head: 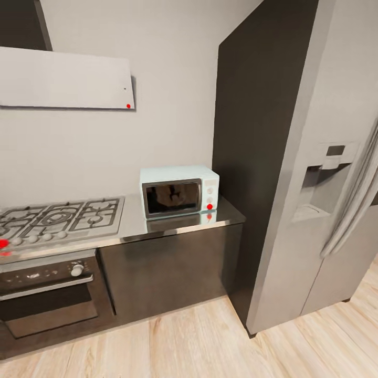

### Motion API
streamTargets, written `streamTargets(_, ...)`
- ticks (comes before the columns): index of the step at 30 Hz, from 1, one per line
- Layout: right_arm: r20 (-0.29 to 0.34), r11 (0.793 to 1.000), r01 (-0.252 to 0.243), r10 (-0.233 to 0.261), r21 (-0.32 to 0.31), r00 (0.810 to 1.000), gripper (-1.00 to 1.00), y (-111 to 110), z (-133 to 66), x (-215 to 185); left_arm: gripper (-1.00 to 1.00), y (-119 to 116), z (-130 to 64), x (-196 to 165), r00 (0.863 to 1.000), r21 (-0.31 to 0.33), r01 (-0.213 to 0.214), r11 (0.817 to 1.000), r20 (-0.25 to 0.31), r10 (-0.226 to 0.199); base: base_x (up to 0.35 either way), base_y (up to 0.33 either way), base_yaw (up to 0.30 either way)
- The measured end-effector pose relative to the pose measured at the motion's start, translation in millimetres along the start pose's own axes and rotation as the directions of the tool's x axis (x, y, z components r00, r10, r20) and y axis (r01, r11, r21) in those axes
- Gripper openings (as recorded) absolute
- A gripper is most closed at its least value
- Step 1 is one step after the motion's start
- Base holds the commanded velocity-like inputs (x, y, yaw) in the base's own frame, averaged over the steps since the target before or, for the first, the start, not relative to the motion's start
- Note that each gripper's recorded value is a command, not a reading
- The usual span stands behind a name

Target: In the kitchen, take the popcorn bag from the countertop, put it into the microwave, and heat it until the popcorn is cooked so the cooked popcorn ends up inside the bag.

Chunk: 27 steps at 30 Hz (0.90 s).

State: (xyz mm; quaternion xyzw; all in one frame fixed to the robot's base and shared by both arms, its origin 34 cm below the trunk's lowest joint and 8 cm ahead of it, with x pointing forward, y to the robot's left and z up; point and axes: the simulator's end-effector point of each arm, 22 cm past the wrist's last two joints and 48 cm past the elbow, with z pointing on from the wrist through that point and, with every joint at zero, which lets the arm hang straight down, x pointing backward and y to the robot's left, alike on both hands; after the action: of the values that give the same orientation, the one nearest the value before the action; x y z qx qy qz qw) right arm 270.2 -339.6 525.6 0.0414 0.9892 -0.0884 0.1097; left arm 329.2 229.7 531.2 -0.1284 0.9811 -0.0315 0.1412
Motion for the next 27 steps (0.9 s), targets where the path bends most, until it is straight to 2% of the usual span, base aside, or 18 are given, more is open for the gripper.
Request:
streamTargets(9, 0.003, 1.0, -0.001, 0.0, 0.005, 1.0, 1.0, 0.6, -0.1, -1.3, 1.0, 16.4, -0.1, -6.8, 1.0, -0.021, -0.021, 1.0, 0.013, 0.022, 0.0, 0.0, 0.272)
streamTargets(27, 0.001, 1.0, 0.002, -0.002, -0.005, 1.0, 1.0, 6.6, -0.6, 0.2, 1.0, 16.9, -0.1, -6.9, 1.0, -0.022, -0.023, 0.999, 0.013, 0.024, 0.0, 0.0, 0.272)
